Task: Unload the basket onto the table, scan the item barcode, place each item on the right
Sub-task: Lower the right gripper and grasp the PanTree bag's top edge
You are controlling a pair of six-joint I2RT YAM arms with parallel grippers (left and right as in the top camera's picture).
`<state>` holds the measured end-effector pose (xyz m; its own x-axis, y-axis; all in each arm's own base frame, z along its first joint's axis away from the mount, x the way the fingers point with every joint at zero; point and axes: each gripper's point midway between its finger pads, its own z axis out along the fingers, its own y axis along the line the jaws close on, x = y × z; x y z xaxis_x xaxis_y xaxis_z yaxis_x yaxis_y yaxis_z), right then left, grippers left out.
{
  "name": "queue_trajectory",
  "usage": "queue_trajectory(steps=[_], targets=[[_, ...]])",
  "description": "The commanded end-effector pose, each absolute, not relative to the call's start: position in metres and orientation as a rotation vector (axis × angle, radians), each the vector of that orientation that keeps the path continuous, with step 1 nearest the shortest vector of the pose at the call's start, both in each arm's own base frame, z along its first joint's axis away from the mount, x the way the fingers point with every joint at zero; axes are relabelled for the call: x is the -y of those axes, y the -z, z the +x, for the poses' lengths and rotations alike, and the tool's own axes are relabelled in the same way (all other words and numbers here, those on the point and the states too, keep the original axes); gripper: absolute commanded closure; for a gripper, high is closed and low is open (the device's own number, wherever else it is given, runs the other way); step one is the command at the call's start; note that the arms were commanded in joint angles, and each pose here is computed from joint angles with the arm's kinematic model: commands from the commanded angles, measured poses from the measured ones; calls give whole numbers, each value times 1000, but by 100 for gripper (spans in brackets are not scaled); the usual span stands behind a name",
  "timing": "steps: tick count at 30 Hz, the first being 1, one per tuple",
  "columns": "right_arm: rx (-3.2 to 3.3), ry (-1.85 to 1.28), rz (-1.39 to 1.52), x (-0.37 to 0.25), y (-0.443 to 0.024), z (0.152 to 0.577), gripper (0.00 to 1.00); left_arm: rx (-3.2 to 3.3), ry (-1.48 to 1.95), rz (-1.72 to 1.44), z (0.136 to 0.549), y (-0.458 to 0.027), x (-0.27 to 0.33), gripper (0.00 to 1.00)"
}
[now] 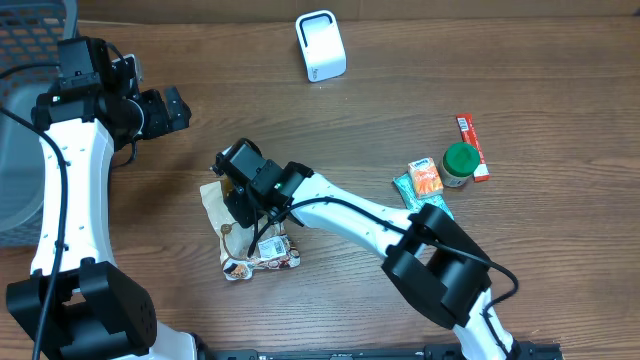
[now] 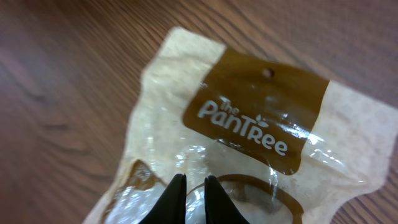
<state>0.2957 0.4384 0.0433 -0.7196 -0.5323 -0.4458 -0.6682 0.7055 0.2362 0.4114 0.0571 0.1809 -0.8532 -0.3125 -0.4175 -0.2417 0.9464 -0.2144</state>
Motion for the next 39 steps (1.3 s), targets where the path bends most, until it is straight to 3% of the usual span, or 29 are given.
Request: queue_trajectory(steps=[1, 9, 16, 25, 33, 35, 37, 39], targets=[[-2600, -472, -889, -431, -29, 300, 90, -2637, 209, -408, 412, -182, -57, 0], [-2678, -49, -415, -355, -20, 344, 94, -2637, 209, -407, 412, -182, -57, 0], [-2828, 95, -25, -285, -14, 355, 96, -2638, 208, -408, 412, -182, -57, 0], [-3107, -363, 84, -302, -24, 326, 91, -2638, 208, -408, 412, -182, -57, 0], [-3068, -443, -51, -293, -71, 334, 90, -2638, 208, -408, 412, -182, -57, 0], [-3009, -459, -129, -292, -89, 342, 87, -2637, 208, -408, 412, -182, -57, 0], [-2958, -434, -188, -287, -98, 349, 69, -2638, 208, -408, 412, -182, -57, 0], [-2920, -345, -224, -275, -98, 359, 63, -2638, 209, -406, 412, -182, -57, 0]])
